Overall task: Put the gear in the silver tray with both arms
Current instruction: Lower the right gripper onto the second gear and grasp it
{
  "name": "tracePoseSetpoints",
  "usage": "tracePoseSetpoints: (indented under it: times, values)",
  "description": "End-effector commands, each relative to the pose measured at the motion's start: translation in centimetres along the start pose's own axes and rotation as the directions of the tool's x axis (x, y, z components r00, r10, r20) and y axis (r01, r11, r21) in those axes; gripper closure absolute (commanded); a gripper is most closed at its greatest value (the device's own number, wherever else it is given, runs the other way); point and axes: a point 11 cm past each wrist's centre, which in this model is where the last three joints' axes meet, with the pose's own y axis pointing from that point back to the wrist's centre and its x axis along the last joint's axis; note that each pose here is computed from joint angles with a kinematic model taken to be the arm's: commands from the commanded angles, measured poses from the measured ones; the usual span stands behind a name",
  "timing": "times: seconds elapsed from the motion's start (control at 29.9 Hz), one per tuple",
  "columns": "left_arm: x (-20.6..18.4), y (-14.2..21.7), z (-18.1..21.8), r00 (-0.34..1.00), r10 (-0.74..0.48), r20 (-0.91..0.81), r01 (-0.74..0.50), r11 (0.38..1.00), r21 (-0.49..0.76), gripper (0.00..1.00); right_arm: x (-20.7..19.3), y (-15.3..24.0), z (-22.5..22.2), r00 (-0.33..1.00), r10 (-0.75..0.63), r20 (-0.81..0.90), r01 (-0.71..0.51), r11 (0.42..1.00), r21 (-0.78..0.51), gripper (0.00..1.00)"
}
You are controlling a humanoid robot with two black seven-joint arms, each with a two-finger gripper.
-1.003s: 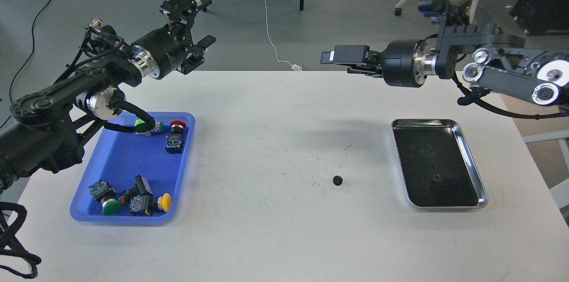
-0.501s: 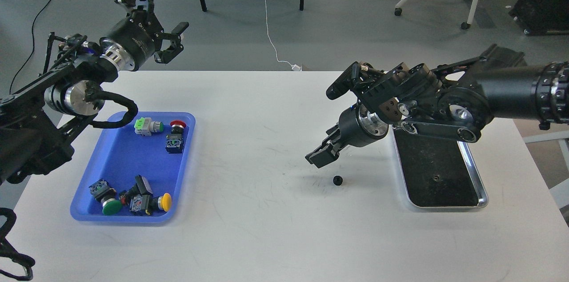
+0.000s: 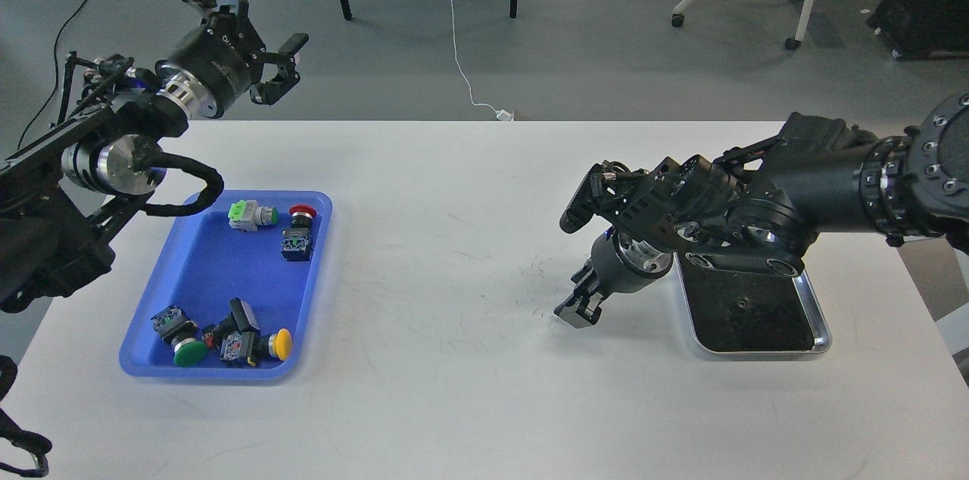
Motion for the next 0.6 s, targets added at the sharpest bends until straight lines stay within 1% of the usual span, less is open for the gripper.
tracePoseSetpoints:
  times: [0.0, 0.27, 0.3, 0.4, 0.47, 0.5, 0.57]
  values:
    - [-0.02, -0.01, -0.13, 1.0, 0.002, 0.001, -0.002, 1.0, 0.003, 0.03, -0.23, -0.25, 0.05, 1.0, 0.004, 0.006, -0.004, 1.0, 0.001, 0.49]
    - [0.0, 0.0, -0.17, 1.0, 0.003, 0.002, -0.003, 1.0, 0.004, 0.03, -0.74, -0.66, -0.32, 1.0, -0.008, 0.01, 0.008, 1.0, 0.014, 0.58]
    - [0.05, 0.01, -0.17, 1.0, 0.005, 0.003, -0.005, 1.0, 0.004, 0.03, -0.78, -0.6, -0.27, 1.0, -0.009, 0.01, 0.009, 1.0, 0.013, 0.62]
    - [0.1, 0.04, -0.13, 1.0, 0.006, 0.004, -0.006, 1.0, 0.004, 0.03, -0.92, -0.54, -0.14, 1.0, -0.013, 0.009, 0.013, 1.0, 0.009, 0.78]
    - [0.11, 0.04, -0.14, 1.0, 0.006, 0.004, -0.006, 1.0, 0.006, 0.03, -0.93, -0.54, -0.14, 1.0, -0.014, 0.008, 0.014, 1.0, 0.009, 0.87]
    - [0.11, 0.04, -0.14, 1.0, 0.006, 0.004, -0.006, 1.0, 0.006, 0.03, -0.91, -0.53, -0.09, 1.0, -0.013, 0.008, 0.013, 1.0, 0.008, 0.89]
    - [0.14, 0.07, -0.21, 1.0, 0.007, 0.003, -0.007, 1.0, 0.007, 0.03, -0.58, -0.31, 0.12, 1.0, -0.005, 0.007, 0.005, 1.0, 0.0, 0.89]
